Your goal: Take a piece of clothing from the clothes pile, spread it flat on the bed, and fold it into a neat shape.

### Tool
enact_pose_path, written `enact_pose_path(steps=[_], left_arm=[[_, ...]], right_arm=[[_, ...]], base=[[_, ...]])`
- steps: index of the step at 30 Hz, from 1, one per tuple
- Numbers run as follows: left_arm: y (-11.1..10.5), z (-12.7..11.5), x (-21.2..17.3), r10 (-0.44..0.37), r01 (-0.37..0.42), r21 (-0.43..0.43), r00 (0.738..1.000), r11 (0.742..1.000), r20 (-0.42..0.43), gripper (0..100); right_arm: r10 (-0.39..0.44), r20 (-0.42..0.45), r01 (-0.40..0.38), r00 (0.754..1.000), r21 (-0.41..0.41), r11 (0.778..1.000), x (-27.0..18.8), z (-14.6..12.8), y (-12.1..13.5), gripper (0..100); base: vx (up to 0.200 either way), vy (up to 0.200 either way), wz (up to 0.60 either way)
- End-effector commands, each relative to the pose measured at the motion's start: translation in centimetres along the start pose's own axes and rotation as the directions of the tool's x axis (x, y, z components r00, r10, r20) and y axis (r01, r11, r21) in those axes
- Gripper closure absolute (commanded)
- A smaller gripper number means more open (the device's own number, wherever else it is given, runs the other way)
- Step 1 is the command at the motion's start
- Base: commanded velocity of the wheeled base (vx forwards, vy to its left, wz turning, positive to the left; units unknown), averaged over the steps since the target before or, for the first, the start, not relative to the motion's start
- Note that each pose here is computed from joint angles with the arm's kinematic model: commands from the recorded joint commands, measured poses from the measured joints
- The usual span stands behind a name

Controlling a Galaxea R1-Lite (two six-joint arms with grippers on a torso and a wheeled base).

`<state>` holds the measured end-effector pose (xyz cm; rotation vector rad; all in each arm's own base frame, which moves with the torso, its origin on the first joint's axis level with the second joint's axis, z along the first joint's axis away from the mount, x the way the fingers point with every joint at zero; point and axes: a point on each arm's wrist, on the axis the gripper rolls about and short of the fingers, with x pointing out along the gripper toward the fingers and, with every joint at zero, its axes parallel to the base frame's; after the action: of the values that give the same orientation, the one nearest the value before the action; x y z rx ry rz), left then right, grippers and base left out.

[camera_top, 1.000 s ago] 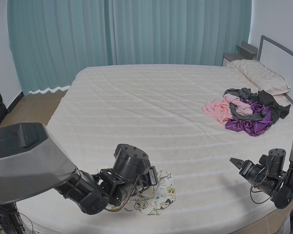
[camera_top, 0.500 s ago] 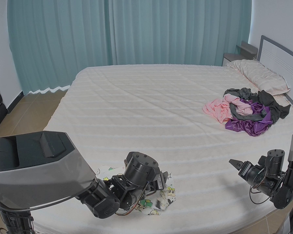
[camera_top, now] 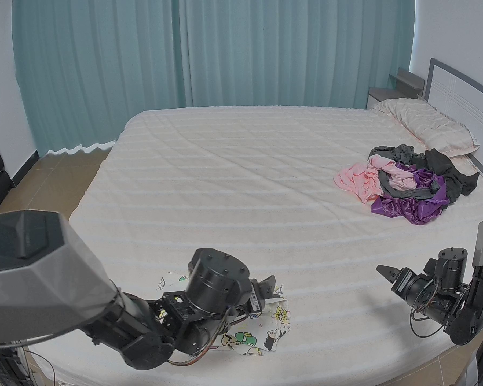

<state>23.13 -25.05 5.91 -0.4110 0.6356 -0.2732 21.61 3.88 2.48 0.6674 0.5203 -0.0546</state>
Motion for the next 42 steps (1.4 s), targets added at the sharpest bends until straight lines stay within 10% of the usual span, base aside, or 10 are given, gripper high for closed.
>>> enact_pose_path(steps=[1,12,42], left_arm=[[1.5,1.9,-4.7,-0.020,0.024,-0.095,0.999,0.995,0.041,0],[6.7,-0.9,-7.0,0.038,-0.067,-0.362,0.996,0.930,-0.086,0],[9.1,-2.5,-6.9,0.008,-0.046,-0.382,0.995,0.923,-0.102,0]], right_arm=[[-0.002,-0.011,0.002,1.000,-0.003,1.000,0.0,-0.3,-0.1,0],[0.013,-0.026,-0.013,1.000,-0.019,1.000,-0.1,-0.8,0.5,0],[0.186,-0.169,-0.190,0.968,-0.005,0.982,1.6,-5.5,5.2,0]], base=[[0.000,0.000,0.00],[-0.055,0.000,0.00],[0.000,0.053,0.00]])
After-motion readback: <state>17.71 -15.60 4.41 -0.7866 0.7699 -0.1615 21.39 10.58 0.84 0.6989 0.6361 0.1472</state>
